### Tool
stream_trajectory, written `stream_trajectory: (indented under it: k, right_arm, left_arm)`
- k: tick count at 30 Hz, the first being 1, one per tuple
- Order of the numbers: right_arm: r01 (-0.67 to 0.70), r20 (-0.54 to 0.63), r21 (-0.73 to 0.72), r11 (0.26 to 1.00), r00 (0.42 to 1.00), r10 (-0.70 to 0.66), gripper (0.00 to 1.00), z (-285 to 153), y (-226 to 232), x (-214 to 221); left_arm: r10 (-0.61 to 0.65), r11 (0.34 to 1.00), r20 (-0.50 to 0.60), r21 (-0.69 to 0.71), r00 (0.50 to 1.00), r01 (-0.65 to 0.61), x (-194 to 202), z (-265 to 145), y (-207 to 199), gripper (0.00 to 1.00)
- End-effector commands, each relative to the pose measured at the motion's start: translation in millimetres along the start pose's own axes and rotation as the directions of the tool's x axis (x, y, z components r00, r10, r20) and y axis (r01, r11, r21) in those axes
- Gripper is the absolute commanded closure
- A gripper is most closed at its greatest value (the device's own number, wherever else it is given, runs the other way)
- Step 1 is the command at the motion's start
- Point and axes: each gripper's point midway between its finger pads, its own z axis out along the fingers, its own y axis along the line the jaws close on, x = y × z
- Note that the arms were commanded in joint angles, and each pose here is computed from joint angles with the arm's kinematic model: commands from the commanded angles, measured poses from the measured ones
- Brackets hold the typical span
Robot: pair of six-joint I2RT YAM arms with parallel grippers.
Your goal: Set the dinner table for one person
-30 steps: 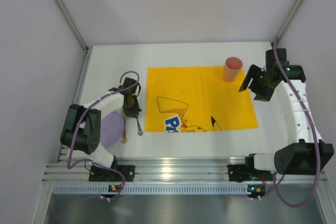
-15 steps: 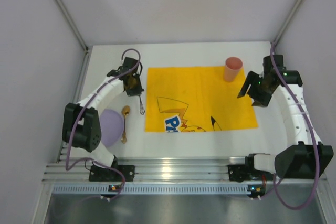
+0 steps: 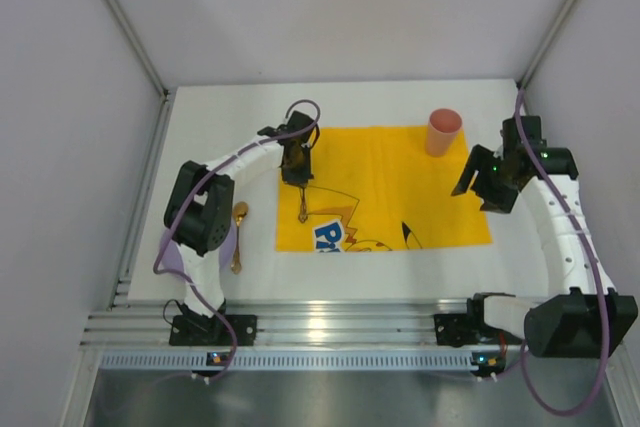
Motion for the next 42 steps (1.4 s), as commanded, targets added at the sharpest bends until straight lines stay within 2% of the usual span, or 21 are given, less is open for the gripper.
stream_trajectory:
  k: [1, 3, 5, 6, 8, 10, 12, 16, 17, 19, 23, 26, 35, 42]
  right_arm:
    - [0.028, 0.053, -0.035, 0.999, 0.998, -0.026, 0.28, -6, 6, -6]
    - [0.062, 0.049, -0.048, 0.997, 0.997, -0.059, 0.23, -7, 13, -2]
    - [0.069, 0.048, -0.051, 0.996, 0.997, -0.067, 0.21, -6, 14, -2]
    - [0.075, 0.048, -0.054, 0.996, 0.996, -0.072, 0.21, -7, 16, -1]
    - [0.084, 0.046, -0.054, 0.995, 0.996, -0.082, 0.21, -6, 17, -2]
    - [0.088, 0.045, -0.056, 0.995, 0.995, -0.086, 0.21, -6, 19, -2]
    - [0.093, 0.041, -0.055, 0.994, 0.995, -0.091, 0.20, -5, 20, -3]
    - [0.098, 0.047, -0.060, 0.993, 0.994, -0.096, 0.21, -6, 22, -4]
    - [0.101, 0.048, -0.059, 0.993, 0.994, -0.099, 0.20, -6, 22, -4]
    - [0.100, 0.045, -0.058, 0.993, 0.994, -0.097, 0.21, -5, 21, -3]
    - [0.104, 0.035, -0.060, 0.993, 0.994, -0.102, 0.21, -2, 21, 1]
    - [0.109, 0.025, -0.062, 0.992, 0.994, -0.107, 0.21, 2, 22, 3]
    - [0.135, 0.013, -0.068, 0.989, 0.991, -0.134, 0.21, 6, 31, 0]
    - [0.150, 0.005, -0.065, 0.987, 0.989, -0.150, 0.21, 8, 34, 1]
  left_arm:
    - [0.002, 1.000, 0.034, -0.020, 0.999, -0.002, -11, -1, 3, 1.00]
    - [0.001, 1.000, 0.018, -0.030, 1.000, 0.000, -6, 4, 6, 1.00]
    - [-0.009, 0.999, 0.010, -0.033, 1.000, 0.010, -3, 7, 6, 0.91]
    - [-0.012, 0.999, 0.011, -0.031, 1.000, 0.013, -4, 6, 5, 0.72]
    - [-0.014, 1.000, 0.025, -0.010, 1.000, 0.015, -9, -1, 0, 0.51]
    - [-0.010, 1.000, 0.064, 0.002, 0.998, 0.010, -21, -16, -2, 0.36]
    - [-0.001, 0.999, 0.090, -0.041, 0.996, 0.005, -28, -30, 5, 0.29]
    - [-0.009, 0.994, 0.133, -0.109, 0.991, 0.024, -28, -61, 37, 0.30]
    - [-0.033, 0.989, 0.104, -0.139, 0.994, 0.047, -14, -58, 57, 0.31]
    - [-0.073, 0.984, 0.133, -0.155, 0.988, 0.093, -8, -74, 78, 0.32]
    - [-0.147, 0.948, 0.103, -0.268, 0.984, 0.170, 32, -83, 138, 0.35]
    - [-0.170, 0.935, 0.100, -0.298, 0.980, 0.192, 51, -87, 157, 0.37]
    - [-0.231, 0.909, 0.040, -0.347, 0.972, 0.231, 88, -71, 179, 0.41]
    - [-0.244, 0.885, 0.011, -0.407, 0.970, 0.227, 96, -64, 190, 0.50]
